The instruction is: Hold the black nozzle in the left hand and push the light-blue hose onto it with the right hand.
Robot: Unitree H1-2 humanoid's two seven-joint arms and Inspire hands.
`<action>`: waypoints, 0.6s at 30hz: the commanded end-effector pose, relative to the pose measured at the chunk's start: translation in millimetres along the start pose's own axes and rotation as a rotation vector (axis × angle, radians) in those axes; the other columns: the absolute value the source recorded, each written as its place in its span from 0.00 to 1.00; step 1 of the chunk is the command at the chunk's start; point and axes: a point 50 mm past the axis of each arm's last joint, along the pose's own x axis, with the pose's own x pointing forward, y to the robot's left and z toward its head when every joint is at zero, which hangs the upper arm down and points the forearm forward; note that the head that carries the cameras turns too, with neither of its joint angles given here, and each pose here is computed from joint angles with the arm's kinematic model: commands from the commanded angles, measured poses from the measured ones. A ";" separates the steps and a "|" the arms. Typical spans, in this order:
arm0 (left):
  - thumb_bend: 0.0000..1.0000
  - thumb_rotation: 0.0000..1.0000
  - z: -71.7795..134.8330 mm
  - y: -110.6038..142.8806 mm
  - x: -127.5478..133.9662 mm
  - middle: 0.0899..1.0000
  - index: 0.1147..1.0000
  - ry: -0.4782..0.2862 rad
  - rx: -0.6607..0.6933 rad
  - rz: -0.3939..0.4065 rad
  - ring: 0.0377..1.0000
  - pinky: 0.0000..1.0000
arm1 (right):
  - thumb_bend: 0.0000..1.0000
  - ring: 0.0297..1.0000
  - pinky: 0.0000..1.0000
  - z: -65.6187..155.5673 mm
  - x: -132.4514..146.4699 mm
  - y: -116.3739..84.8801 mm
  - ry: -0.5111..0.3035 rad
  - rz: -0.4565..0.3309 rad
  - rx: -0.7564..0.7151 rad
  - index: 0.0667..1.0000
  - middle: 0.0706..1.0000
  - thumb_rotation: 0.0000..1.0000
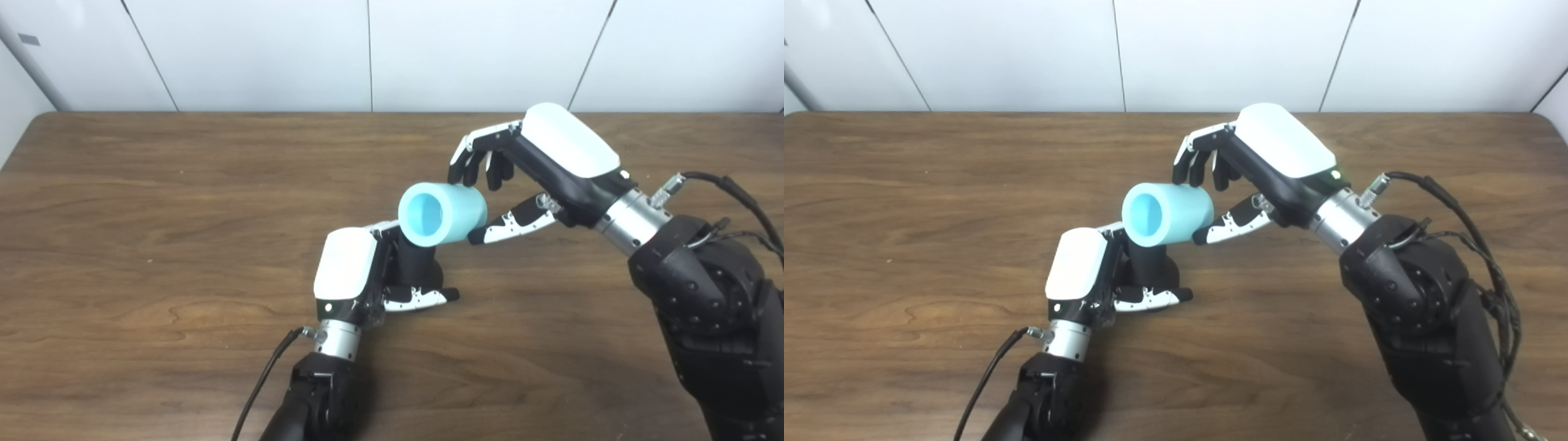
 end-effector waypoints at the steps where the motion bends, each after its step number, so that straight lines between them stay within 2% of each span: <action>1: 0.53 0.00 -4.7 -15.3 -12.4 0.43 0.42 0.042 0.006 -0.056 0.47 0.43 | 0.51 0.35 0.34 3.0 3.8 -8.1 -0.038 -0.042 -0.011 0.48 0.47 0.00; 18: 0.53 0.00 -4.8 -13.5 -10.4 0.41 0.43 0.036 0.014 -0.051 0.47 0.43 | 0.50 0.37 0.31 3.6 2.3 -5.5 -0.033 -0.047 -0.011 0.47 0.47 0.00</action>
